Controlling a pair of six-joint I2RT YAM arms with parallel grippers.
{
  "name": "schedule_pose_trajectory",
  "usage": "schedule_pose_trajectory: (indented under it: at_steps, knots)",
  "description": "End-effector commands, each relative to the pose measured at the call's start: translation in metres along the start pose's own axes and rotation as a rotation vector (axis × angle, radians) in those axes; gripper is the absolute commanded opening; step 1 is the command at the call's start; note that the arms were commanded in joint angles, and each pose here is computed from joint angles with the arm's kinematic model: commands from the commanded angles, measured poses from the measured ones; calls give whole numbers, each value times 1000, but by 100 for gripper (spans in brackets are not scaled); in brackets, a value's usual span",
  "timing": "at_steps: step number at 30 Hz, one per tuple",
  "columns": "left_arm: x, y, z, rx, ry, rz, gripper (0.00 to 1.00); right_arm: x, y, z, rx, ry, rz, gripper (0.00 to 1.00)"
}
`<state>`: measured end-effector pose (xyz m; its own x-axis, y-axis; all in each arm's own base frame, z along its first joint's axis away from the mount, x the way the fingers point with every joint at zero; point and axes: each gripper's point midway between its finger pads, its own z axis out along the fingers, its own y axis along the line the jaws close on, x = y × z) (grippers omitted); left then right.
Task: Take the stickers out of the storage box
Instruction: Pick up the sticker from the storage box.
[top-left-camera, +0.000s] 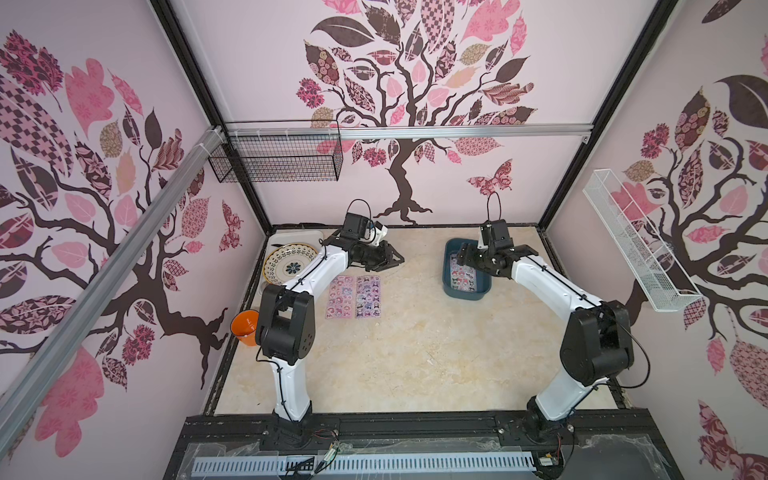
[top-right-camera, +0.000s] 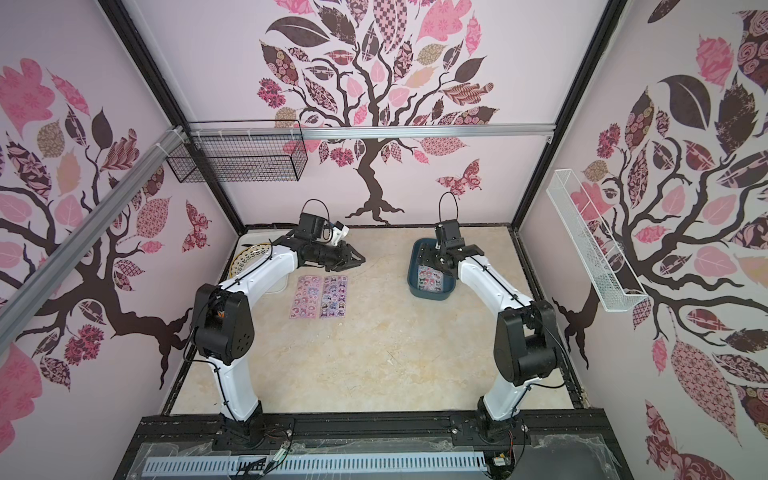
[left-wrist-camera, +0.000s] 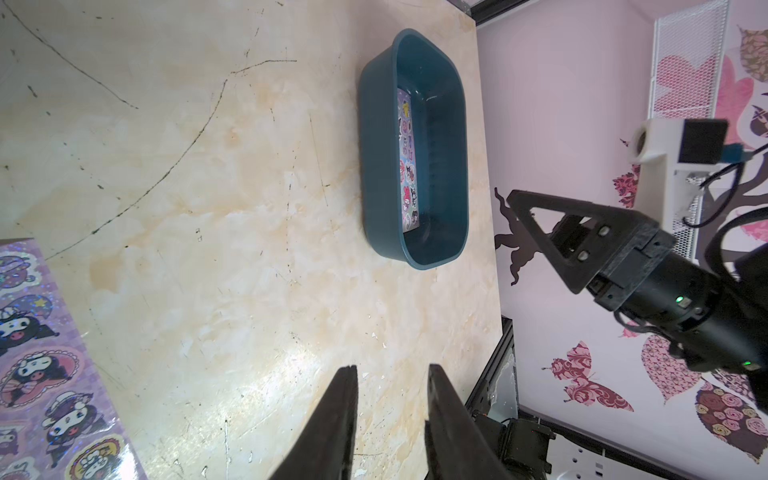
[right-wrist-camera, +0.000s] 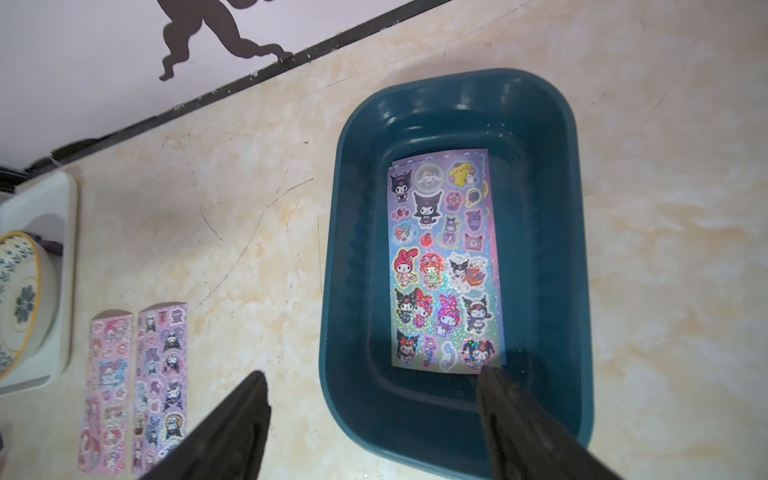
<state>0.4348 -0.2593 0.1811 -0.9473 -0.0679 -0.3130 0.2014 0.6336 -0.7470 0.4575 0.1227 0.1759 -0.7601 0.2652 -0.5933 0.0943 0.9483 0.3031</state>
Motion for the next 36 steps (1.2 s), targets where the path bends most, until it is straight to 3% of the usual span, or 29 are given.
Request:
schedule_pose_trajectory:
  at_steps: [1, 11, 19, 36]
  knots:
    - [13, 15, 0, -62, 38, 29, 34, 9, -18, 18, 96, 79, -62, 86]
    - [17, 20, -2, -97, 59, 53, 34, 17, -36, 68, 201, 216, -108, 89]
    - [16, 16, -2, -79, 73, 48, 34, 24, -43, 101, 179, 311, -106, 89]
    - [17, 17, -1, -77, 80, 46, 35, 26, -55, 126, 236, 378, -141, 90]
